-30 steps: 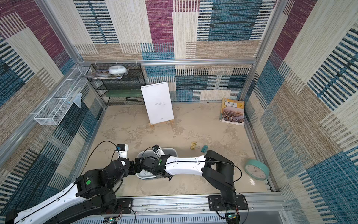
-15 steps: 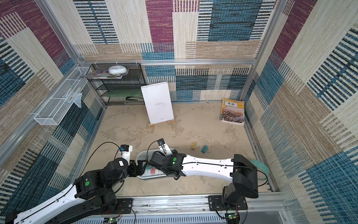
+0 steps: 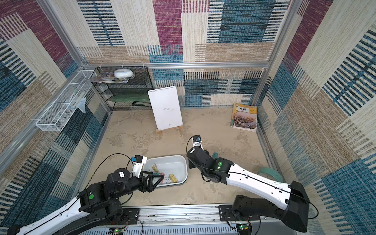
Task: Take out the binder clips from the storage box
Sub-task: Place the binder clip at the center of the board.
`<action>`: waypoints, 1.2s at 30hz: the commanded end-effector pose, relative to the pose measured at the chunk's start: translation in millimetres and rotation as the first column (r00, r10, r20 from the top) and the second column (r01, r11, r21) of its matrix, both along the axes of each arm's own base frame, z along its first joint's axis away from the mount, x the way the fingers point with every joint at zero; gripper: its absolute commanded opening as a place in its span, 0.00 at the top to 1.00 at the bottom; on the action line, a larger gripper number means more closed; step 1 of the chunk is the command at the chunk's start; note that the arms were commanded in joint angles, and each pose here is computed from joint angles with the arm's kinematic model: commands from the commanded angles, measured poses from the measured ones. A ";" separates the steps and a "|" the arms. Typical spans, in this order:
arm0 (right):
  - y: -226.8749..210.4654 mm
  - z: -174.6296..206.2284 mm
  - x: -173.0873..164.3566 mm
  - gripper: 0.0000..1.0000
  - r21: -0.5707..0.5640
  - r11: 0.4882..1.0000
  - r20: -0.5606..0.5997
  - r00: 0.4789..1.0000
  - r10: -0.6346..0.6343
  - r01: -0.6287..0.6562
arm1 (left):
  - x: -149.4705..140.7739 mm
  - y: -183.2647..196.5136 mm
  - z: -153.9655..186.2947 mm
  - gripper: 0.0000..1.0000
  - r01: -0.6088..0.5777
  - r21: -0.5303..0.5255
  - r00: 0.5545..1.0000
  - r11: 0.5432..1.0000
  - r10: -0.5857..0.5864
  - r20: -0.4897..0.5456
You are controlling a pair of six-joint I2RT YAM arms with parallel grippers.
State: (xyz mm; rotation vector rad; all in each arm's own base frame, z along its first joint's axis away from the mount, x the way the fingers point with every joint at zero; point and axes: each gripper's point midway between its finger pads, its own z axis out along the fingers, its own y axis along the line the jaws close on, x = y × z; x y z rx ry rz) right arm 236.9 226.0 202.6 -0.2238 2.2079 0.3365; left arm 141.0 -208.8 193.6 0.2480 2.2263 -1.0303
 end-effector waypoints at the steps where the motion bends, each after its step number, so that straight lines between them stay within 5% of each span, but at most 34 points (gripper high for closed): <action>1: -18.8 6.2 5.6 1.00 0.053 0.998 0.018 0.999 -0.039 0.038 | 0.4 -14.1 14.2 0.03 0.051 -0.048 0.998 0.998 -0.049 0.035; 14: -129.0 -34.1 28.3 1.00 -0.079 0.923 0.007 0.926 -0.378 0.377 | 9.1 -32.0 14.2 0.03 0.085 -0.010 0.996 0.996 -0.085 0.042; 28: -81.3 -103.9 11.6 1.00 -0.161 0.966 -0.202 0.951 -0.234 0.203 | 9.5 -28.4 15.0 0.02 0.074 -0.012 0.996 0.997 -0.074 0.057; 36: -71.4 -130.2 3.6 1.00 -0.326 0.930 -0.220 0.943 -0.252 0.172 | 10.7 -26.0 14.1 0.02 0.062 -0.004 0.996 0.998 -0.062 0.059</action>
